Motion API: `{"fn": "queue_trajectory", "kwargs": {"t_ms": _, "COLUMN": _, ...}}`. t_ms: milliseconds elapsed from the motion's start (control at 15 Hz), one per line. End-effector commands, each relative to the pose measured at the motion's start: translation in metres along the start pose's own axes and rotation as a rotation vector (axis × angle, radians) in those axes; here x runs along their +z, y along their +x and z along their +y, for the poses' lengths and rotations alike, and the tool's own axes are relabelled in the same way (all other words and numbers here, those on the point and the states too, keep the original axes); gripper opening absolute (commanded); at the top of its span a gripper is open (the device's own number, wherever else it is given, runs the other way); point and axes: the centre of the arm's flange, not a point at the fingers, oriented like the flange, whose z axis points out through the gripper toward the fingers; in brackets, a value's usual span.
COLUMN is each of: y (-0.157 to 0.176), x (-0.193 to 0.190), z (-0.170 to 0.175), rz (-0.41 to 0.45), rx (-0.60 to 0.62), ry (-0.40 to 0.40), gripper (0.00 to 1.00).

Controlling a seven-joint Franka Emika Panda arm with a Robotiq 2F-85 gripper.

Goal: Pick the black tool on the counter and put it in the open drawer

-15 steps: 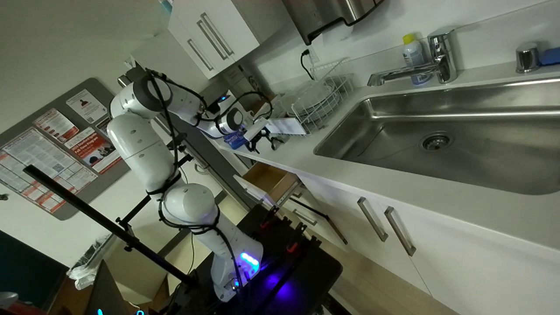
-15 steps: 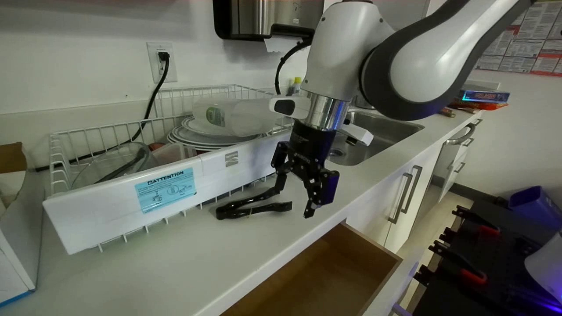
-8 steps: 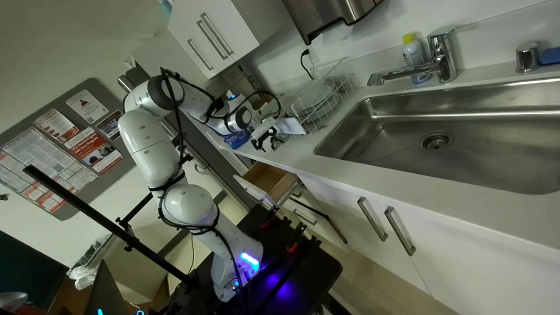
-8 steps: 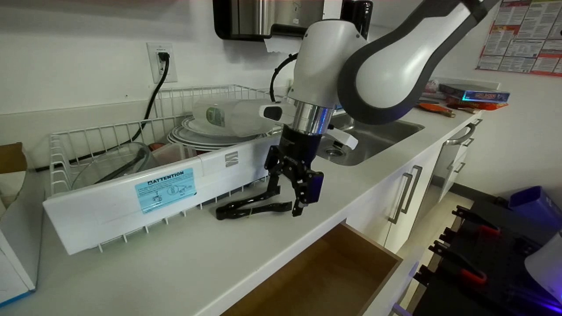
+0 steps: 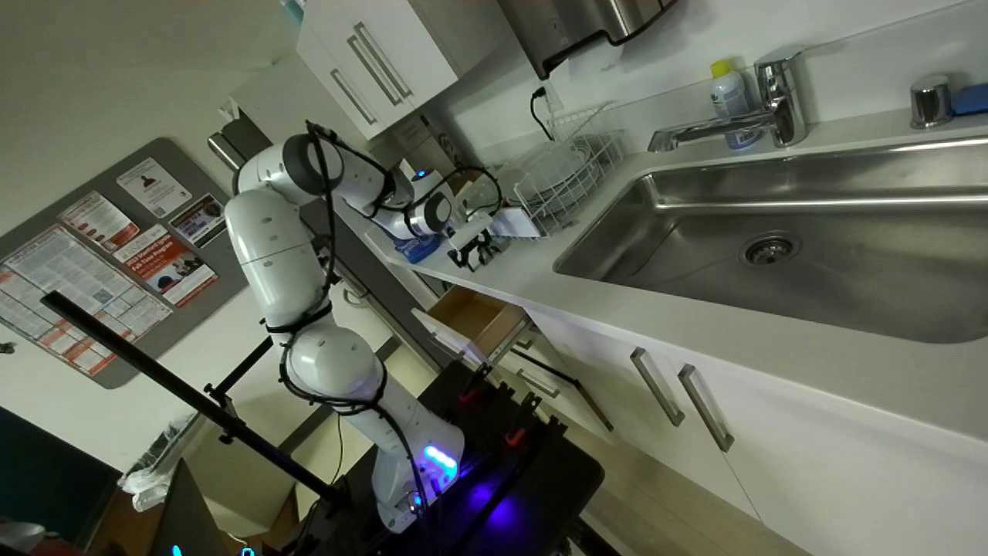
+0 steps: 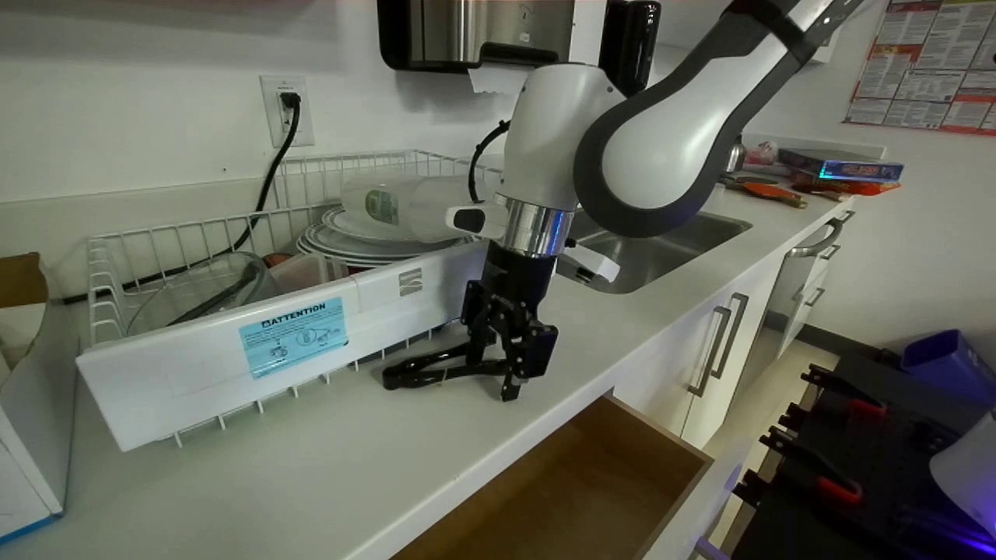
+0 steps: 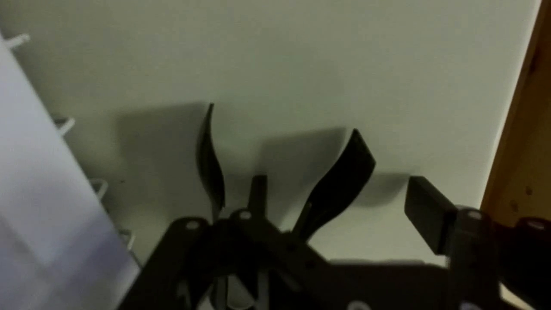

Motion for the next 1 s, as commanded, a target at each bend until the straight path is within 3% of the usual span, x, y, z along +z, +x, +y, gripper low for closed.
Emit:
{"fn": "queue_trajectory", "kwargs": {"t_ms": 0, "y": 0.003, "x": 0.003, "z": 0.004, "rz": 0.024, "rx": -0.013, "ry": 0.007, "gripper": 0.5}}
{"fn": "queue_trajectory", "kwargs": {"t_ms": 333, "y": 0.007, "x": -0.002, "z": 0.005, "rz": 0.028, "rx": -0.014, "ry": -0.004, "gripper": 0.12}}
{"fn": "queue_trajectory", "kwargs": {"t_ms": 467, "y": 0.009, "x": -0.004, "z": 0.002, "rz": 0.021, "rx": -0.019, "ry": -0.007, "gripper": 0.01}}
{"fn": "queue_trajectory", "kwargs": {"t_ms": 733, "y": 0.015, "x": -0.017, "z": -0.024, "rz": 0.0, "rx": -0.054, "ry": -0.016, "gripper": 0.03}}
{"fn": "queue_trajectory", "kwargs": {"t_ms": 933, "y": 0.02, "x": -0.03, "z": -0.071, "rz": -0.008, "rx": -0.105, "ry": -0.022, "gripper": 0.03}}
